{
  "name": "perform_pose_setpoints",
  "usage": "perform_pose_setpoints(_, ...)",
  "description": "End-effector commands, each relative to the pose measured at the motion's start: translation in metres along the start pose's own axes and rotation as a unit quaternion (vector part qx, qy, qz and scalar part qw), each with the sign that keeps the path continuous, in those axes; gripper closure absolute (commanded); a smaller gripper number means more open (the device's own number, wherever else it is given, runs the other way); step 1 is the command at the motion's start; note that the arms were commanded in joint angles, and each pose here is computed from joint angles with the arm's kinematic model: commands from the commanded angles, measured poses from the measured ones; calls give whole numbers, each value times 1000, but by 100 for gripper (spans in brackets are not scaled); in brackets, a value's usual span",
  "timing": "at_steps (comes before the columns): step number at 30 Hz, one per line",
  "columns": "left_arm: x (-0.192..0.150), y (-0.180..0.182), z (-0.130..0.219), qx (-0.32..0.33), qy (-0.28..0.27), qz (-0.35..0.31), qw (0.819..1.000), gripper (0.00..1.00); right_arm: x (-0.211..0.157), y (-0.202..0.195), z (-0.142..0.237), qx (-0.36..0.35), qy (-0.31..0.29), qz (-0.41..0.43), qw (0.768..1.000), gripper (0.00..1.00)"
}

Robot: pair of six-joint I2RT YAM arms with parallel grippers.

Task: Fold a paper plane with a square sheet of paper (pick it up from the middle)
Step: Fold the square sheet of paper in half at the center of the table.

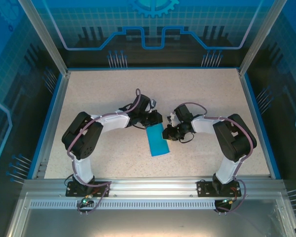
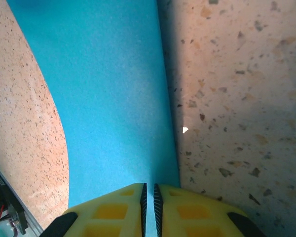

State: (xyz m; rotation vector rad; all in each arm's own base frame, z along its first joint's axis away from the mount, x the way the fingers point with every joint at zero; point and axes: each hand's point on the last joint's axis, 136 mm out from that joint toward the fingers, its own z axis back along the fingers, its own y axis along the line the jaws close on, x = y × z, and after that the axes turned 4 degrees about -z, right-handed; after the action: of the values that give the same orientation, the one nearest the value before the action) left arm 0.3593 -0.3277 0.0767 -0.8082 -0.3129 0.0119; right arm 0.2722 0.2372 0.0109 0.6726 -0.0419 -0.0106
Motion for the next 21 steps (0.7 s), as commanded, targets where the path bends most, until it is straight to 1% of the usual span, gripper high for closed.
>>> perform_pose_setpoints(1, -3, 3, -17, -1, 18, 14, 1000, 86, -13, -21, -6, -21, 21, -17, 999, 85)
perform_pose_setpoints(8, -1, 20, -31, 28, 19, 20, 999, 89, -14, -21, -6, -18, 22, -18, 999, 85)
perform_pose_setpoints(15, -2, 31, -40, 43, 24, 22, 999, 89, -16, -21, -6, -15, 25, -16, 999, 85)
perform_pose_setpoints(21, -2, 46, -45, 73, 23, 24, 997, 90, -18, -21, -7, -16, 29, -15, 999, 85)
